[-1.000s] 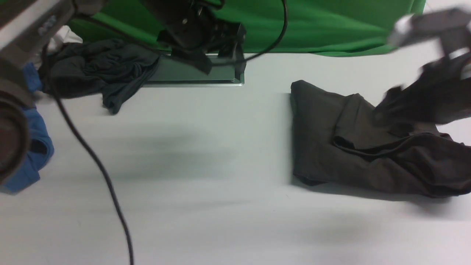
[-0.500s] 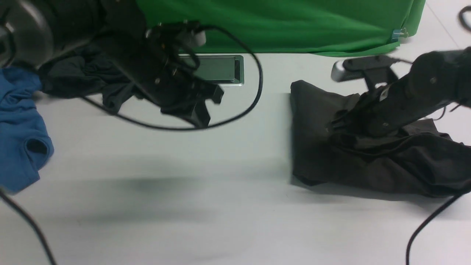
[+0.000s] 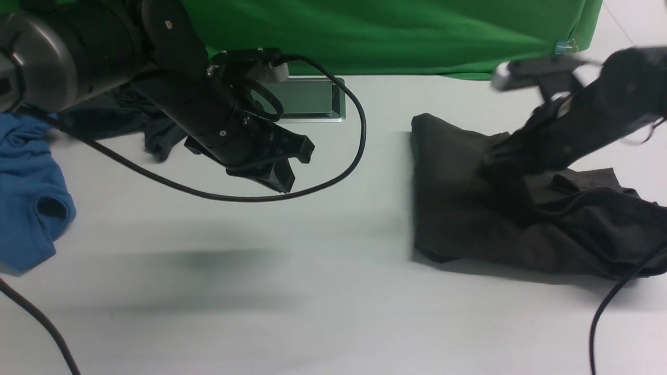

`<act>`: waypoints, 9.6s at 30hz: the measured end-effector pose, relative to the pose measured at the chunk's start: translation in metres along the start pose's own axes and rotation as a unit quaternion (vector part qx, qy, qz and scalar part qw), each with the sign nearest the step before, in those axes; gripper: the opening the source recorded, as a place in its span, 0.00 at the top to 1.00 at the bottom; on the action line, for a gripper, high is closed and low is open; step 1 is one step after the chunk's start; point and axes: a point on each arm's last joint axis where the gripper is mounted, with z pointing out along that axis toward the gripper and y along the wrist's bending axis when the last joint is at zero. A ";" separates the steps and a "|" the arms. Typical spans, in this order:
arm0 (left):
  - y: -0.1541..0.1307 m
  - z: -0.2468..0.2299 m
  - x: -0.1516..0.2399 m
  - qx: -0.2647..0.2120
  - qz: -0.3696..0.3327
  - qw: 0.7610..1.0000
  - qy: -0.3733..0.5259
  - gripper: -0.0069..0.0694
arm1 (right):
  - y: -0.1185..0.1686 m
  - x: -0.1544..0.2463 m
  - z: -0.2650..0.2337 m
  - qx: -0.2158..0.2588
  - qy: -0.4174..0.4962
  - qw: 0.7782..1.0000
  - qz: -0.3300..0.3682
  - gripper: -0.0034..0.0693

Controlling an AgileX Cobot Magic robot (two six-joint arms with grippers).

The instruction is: Fold a long-sleeved shirt on a white desktop.

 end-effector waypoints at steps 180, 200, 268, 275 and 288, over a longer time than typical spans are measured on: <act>0.022 -0.055 0.325 -0.229 -0.022 0.842 -0.488 0.89 | 0.014 0.245 -0.220 -0.052 -0.554 0.831 -0.009 0.62; 0.021 -0.057 0.324 -0.244 0.005 0.836 -0.492 0.88 | 0.014 0.245 -0.220 -0.052 -0.554 0.831 -0.009 0.62; 0.021 -0.057 0.324 -0.248 0.012 0.834 -0.492 0.88 | -0.006 0.300 -0.135 0.111 -0.420 0.898 0.074 0.62; 0.021 -0.057 0.324 -0.248 0.012 0.834 -0.492 0.88 | -0.006 0.300 -0.135 0.111 -0.420 0.898 0.074 0.62; 0.022 -0.058 0.324 -0.256 0.004 0.832 -0.492 0.88 | -0.006 0.300 -0.135 0.111 -0.420 0.898 0.074 0.62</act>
